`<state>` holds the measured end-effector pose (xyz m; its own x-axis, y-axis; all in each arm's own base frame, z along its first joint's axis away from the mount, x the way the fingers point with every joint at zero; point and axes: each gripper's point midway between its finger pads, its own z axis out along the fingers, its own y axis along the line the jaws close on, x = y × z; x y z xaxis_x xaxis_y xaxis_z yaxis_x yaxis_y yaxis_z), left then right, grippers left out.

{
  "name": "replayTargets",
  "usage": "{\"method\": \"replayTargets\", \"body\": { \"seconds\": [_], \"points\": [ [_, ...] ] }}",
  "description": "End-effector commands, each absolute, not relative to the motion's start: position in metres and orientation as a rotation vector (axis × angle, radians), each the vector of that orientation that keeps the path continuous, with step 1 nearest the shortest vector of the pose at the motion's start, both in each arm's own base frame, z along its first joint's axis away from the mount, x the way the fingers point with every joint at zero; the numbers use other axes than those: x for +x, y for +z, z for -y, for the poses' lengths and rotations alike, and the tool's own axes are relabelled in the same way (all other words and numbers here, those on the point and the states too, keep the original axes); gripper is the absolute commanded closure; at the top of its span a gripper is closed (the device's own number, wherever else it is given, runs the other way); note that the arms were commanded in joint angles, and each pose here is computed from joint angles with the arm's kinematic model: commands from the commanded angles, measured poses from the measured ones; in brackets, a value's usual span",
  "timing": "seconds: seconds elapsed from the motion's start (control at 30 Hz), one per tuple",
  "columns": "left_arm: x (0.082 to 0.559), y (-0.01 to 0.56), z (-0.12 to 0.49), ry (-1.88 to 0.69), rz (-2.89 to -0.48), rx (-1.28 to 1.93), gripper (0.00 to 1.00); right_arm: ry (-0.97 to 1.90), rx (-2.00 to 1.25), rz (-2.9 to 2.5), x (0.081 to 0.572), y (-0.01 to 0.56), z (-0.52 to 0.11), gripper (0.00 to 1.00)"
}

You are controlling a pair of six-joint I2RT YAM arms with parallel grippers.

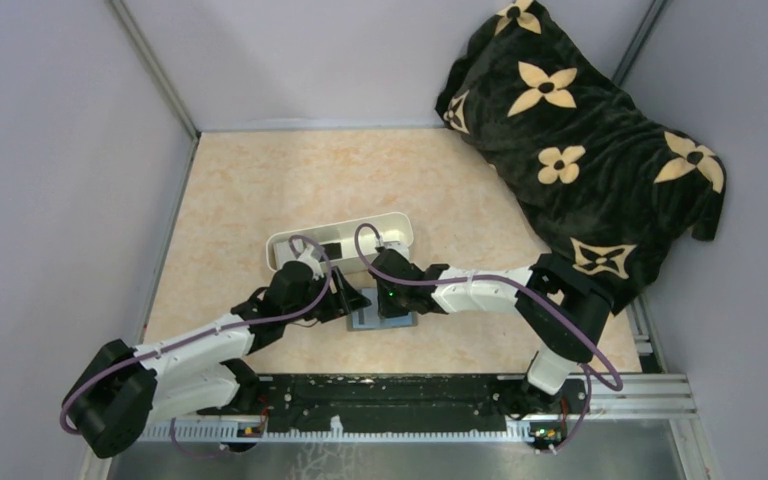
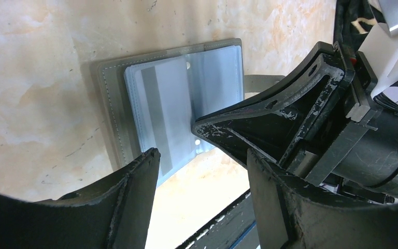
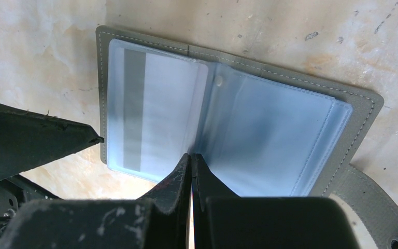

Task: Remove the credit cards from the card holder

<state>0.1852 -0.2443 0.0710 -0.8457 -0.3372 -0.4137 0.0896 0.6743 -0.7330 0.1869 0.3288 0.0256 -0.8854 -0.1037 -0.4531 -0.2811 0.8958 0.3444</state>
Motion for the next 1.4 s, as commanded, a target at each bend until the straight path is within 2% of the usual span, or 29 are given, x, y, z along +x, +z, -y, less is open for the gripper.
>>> {"method": "replayTargets", "body": {
  "seconds": [0.0, 0.9, 1.37],
  "points": [
    [0.184, 0.069, 0.240, -1.043, -2.350, -0.171, 0.31, 0.603, -0.284, -2.592, 0.193, 0.033, -0.334, 1.00],
    [0.181, 0.047, 0.240, -1.028, -2.398, -0.179, 0.31, 0.588, -0.299, -2.610, 0.193, 0.026, -0.335, 1.00],
    [0.186, 0.059, 0.254, -1.099, -2.373, -0.157, 0.31, 0.586, -0.298, -2.615, 0.191, 0.024, -0.333, 1.00]
  ]
}}
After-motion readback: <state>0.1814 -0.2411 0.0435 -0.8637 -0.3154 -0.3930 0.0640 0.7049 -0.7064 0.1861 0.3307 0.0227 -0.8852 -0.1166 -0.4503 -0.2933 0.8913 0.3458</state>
